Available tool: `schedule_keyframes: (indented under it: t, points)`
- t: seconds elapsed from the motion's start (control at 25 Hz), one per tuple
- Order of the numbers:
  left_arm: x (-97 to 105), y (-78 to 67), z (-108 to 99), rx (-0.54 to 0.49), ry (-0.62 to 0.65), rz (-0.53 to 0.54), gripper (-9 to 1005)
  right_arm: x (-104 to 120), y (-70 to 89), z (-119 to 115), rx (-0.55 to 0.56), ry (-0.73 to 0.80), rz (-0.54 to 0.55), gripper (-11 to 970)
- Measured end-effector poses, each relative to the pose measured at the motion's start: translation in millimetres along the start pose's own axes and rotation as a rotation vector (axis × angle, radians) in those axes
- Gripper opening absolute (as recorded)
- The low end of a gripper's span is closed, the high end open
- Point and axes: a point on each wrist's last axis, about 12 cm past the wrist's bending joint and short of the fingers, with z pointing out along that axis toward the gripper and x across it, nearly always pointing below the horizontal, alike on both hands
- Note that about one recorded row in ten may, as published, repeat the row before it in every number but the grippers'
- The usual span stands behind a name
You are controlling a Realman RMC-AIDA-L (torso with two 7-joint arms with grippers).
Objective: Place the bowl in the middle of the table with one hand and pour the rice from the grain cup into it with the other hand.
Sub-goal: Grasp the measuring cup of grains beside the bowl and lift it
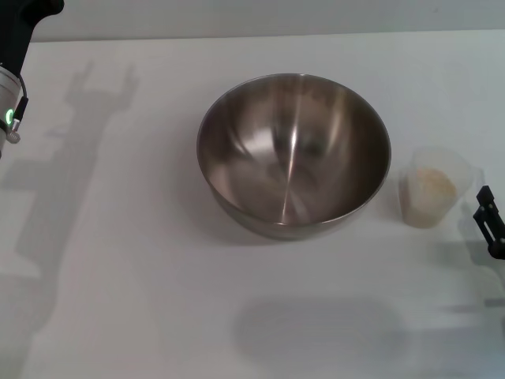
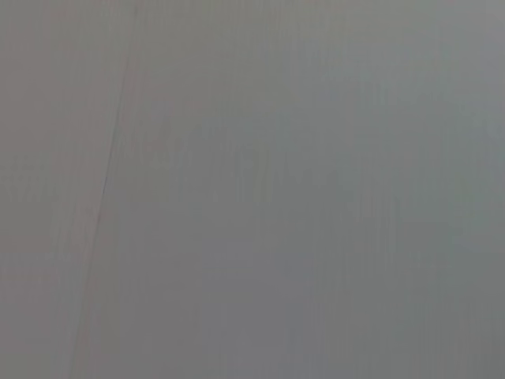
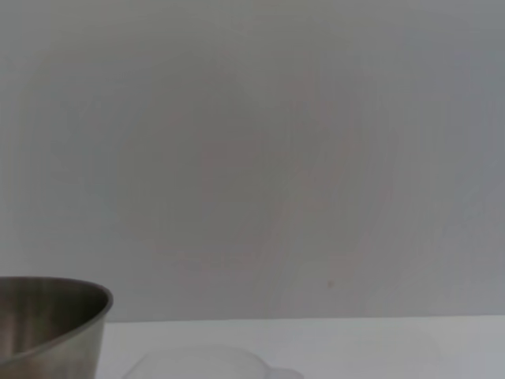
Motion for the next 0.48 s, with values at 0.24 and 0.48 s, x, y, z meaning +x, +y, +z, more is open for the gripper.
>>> schedule_keyframes:
  t: [0.24,0.48]
  points:
    - [-0.6,-1.2,1.2,0.004,-0.003,0.000,722,1.5,-0.7,3.9,-0.006,0.018,-0.007,712]
    - [-1.0,-1.7,2.0,0.006,-0.005,-0.001,722,2.1,-1.1,9.5,-0.013,0.031,-0.014,711]
